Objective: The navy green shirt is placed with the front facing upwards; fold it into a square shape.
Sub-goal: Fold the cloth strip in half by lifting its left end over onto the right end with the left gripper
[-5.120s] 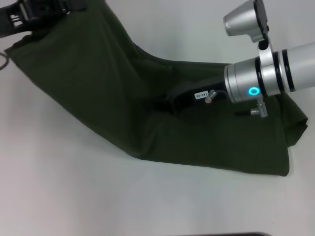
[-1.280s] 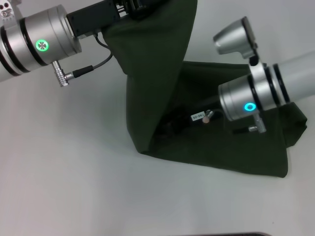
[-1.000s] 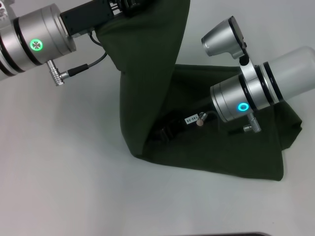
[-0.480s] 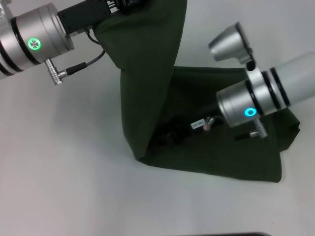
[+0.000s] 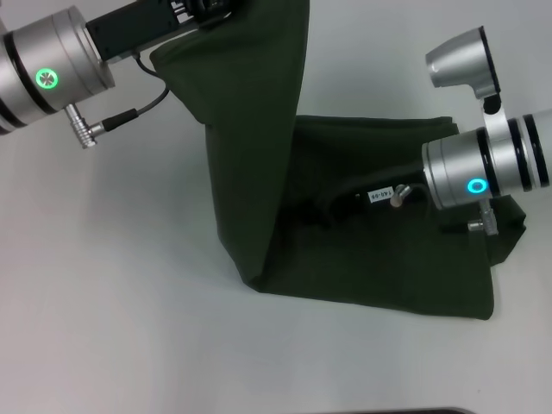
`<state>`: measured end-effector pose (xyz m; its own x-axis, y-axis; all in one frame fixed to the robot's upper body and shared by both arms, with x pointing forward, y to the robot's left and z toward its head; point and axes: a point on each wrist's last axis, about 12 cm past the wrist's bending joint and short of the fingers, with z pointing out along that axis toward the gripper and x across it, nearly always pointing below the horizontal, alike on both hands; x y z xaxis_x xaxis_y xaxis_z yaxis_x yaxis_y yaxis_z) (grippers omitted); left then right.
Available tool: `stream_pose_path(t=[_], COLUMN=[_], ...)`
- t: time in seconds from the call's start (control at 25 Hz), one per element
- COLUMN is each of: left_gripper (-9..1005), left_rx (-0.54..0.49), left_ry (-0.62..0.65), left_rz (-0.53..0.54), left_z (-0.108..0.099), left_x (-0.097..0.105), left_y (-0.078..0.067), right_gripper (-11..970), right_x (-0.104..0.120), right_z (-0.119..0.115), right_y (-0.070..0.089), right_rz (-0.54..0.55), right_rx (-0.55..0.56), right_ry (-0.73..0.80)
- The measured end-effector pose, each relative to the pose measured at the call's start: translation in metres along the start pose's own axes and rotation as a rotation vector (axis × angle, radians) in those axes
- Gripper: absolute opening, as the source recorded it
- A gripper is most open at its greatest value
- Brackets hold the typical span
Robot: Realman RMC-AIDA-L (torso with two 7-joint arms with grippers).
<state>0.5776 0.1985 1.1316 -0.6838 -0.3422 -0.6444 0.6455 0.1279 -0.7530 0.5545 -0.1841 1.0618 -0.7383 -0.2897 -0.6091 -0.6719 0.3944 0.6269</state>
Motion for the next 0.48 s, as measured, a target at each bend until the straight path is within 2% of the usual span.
stream_pose_path(t=[0.48], left_gripper=[18], left_rx=[0.031], left_ry=[0.009], left_rz=[-0.011], left_z=[0.004], left_x=[0.004], left_y=[-0.003], right_gripper=[40], right_x=[-0.018], right_z=[0.005], right_y=[-0.005], right_rz=[-0.006], right_rx=[0.059], right_ry=[-0.039])
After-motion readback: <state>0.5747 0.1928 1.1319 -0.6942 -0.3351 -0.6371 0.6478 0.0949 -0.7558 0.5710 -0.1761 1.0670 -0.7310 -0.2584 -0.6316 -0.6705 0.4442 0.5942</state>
